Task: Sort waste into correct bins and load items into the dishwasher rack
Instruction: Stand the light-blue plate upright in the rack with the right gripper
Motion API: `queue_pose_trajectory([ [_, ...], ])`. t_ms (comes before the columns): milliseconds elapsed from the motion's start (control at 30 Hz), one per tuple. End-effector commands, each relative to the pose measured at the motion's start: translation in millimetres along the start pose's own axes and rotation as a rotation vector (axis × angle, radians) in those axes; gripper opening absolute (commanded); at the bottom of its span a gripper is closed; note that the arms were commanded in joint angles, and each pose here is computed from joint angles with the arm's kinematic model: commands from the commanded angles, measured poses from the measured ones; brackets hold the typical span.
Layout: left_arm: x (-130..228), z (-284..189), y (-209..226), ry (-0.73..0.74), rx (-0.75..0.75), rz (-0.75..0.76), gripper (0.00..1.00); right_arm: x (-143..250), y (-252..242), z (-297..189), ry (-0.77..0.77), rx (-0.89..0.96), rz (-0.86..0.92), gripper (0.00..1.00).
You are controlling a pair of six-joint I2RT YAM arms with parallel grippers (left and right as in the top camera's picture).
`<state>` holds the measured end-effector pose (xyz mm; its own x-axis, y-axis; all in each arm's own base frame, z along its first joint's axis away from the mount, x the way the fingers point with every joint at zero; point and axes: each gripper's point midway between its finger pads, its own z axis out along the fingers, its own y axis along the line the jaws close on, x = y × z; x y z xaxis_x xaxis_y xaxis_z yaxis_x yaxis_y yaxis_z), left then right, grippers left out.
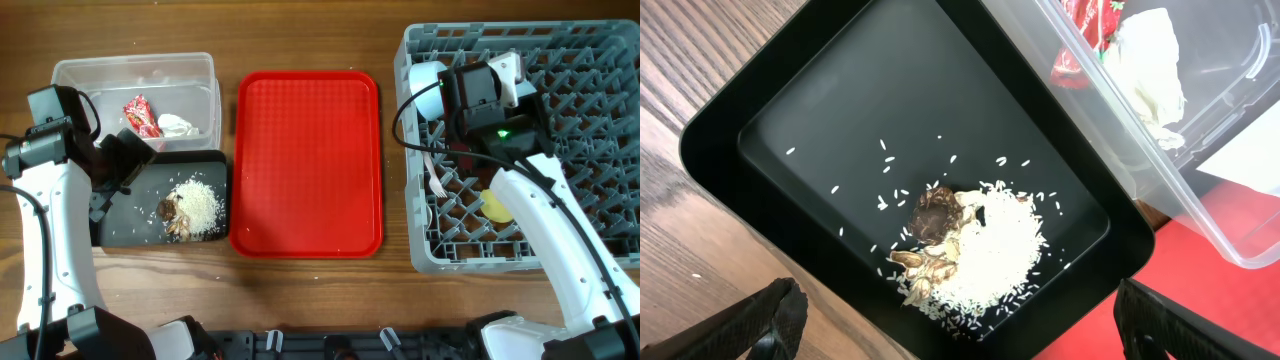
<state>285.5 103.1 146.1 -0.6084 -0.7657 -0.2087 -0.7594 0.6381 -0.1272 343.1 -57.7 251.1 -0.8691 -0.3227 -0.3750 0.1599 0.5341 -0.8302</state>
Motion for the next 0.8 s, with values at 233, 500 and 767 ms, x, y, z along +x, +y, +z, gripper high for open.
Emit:
queue_pose_trajectory([
  [233,-2,-5,-2,-0.014,0.017,-0.012,1.0,-10,64,-17,-0.069,-0.414,0.041,0.26],
  [500,19,-8,-40,0.057,0.165,0.108,1.0,-43,49,-80,-0.262,-0.92,0.402,0.95],
  [767,109,-15,-108,0.109,0.194,0.662,1.0,-18,86,-127,-0.158,-1.311,0.35,0.78],
])
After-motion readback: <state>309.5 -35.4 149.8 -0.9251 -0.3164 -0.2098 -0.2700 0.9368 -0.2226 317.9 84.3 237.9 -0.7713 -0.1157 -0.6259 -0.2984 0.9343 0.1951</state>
